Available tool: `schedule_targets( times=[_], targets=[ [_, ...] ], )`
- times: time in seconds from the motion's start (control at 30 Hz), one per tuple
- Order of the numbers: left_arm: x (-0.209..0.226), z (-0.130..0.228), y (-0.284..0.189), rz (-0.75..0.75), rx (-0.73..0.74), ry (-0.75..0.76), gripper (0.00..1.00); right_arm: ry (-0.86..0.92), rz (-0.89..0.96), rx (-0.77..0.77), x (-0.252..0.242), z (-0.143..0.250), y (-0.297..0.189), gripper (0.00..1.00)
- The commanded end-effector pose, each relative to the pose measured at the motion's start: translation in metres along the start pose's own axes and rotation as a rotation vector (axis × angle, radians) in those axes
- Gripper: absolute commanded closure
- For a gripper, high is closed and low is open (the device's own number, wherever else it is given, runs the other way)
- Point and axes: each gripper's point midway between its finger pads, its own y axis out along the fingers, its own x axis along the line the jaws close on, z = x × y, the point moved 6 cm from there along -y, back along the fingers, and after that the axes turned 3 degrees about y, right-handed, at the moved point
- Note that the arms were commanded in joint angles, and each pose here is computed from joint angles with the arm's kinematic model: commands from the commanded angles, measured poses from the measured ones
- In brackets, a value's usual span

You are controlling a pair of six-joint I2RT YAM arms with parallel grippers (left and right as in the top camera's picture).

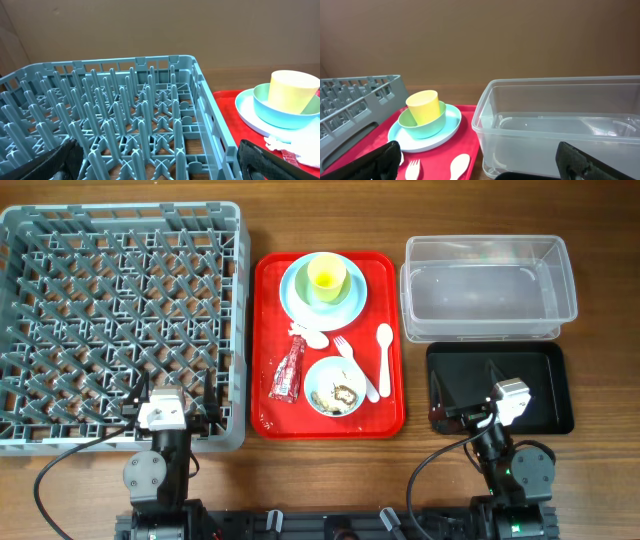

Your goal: Sort waste into correct bins and load items into the dishwasher rack

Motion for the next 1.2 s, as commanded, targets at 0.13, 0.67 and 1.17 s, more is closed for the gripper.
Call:
schedule_targets(
  times=[0.13, 0.67, 1.17],
  targets=[
    [-0.0004, 0.0022, 0.0002, -0.001, 0.002, 0.013, 0.0, -0.01, -0.017, 0.002, 0.0017, 0.0003, 0.0004, 0.0],
    [-0.0004, 0.0022, 0.0002, -0.001, 0.002, 0.013, 0.0, -0.011, -0.017, 0.002, 0.0017, 0.0002, 0.0004, 0.01],
    [-0.0004, 0.0022, 0.0002, -0.001, 0.002, 0.013, 0.0, 0.037, -0.024, -0.008, 0.0025, -0.0019, 0.0004, 0.0]
  ],
)
